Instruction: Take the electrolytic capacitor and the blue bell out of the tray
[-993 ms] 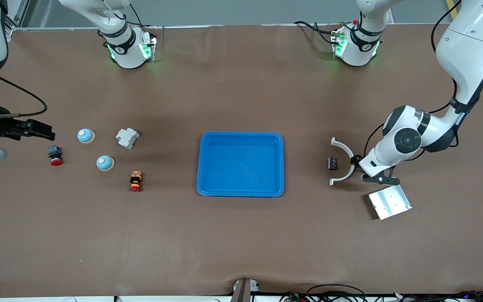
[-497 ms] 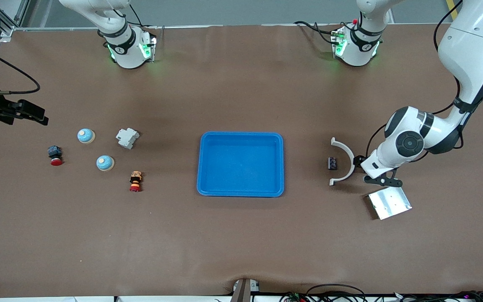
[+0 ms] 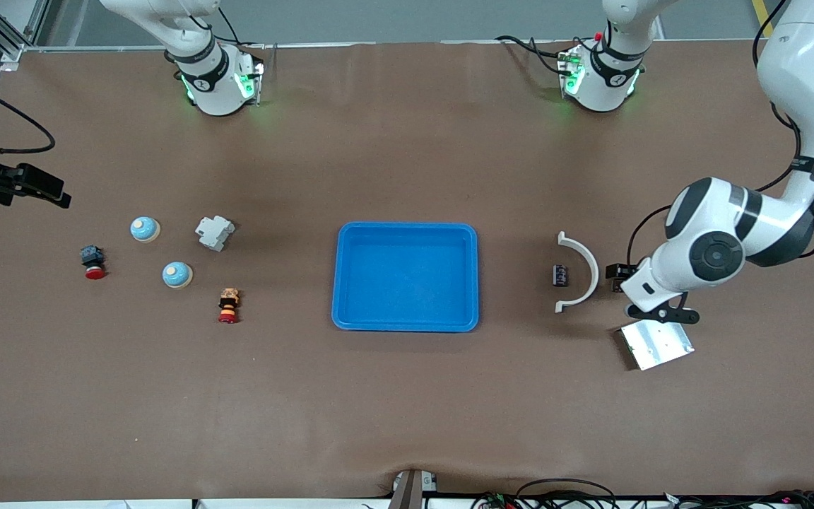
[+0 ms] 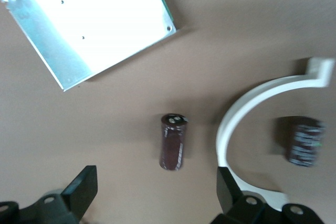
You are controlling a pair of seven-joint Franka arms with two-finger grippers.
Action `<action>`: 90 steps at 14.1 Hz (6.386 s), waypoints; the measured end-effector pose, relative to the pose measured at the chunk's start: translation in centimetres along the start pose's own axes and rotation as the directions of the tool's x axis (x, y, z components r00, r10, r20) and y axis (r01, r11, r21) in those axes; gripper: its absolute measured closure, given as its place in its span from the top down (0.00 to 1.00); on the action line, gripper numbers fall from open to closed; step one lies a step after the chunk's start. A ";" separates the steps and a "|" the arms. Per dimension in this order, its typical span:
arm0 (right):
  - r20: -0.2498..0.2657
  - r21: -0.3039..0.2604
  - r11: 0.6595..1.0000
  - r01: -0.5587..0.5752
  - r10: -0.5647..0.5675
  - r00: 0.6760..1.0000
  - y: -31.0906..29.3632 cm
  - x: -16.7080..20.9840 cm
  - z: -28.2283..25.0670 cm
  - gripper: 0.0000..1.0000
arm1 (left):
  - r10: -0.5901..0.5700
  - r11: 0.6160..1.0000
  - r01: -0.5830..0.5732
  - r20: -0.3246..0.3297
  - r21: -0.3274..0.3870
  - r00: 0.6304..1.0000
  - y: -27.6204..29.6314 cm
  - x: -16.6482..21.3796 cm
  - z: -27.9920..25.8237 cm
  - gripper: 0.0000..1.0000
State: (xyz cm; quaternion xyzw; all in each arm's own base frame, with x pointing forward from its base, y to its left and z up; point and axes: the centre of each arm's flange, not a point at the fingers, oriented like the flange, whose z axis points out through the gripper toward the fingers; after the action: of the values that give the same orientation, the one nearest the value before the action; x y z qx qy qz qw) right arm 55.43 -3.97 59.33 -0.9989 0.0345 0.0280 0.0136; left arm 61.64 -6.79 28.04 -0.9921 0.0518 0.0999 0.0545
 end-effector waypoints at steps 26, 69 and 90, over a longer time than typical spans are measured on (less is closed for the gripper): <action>-0.080 0.009 1.000 0.026 -0.025 0.996 -1.6 0.8 0.3 1.00 | -0.302 0.941 0.285 -0.071 -0.183 0.951 -8.3 -7.1 -27.9 1.00; -0.081 0.010 1.000 0.013 -0.012 0.997 -0.9 -0.3 5.3 1.00 | -0.233 0.966 0.209 -0.164 -0.153 0.958 -9.9 -9.1 -29.0 1.00; -0.106 0.010 1.000 0.018 -0.017 0.994 -1.1 -1.2 3.6 1.00 | -0.232 0.966 0.207 -0.170 -0.153 0.958 -9.9 -9.2 -29.2 1.00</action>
State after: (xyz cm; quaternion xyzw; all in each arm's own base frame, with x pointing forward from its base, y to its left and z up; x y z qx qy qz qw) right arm 54.11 -2.67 55.80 -0.9992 0.0264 -0.0254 0.0174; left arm 59.46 0.33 59.32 -0.9981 -0.0606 0.0029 -0.0066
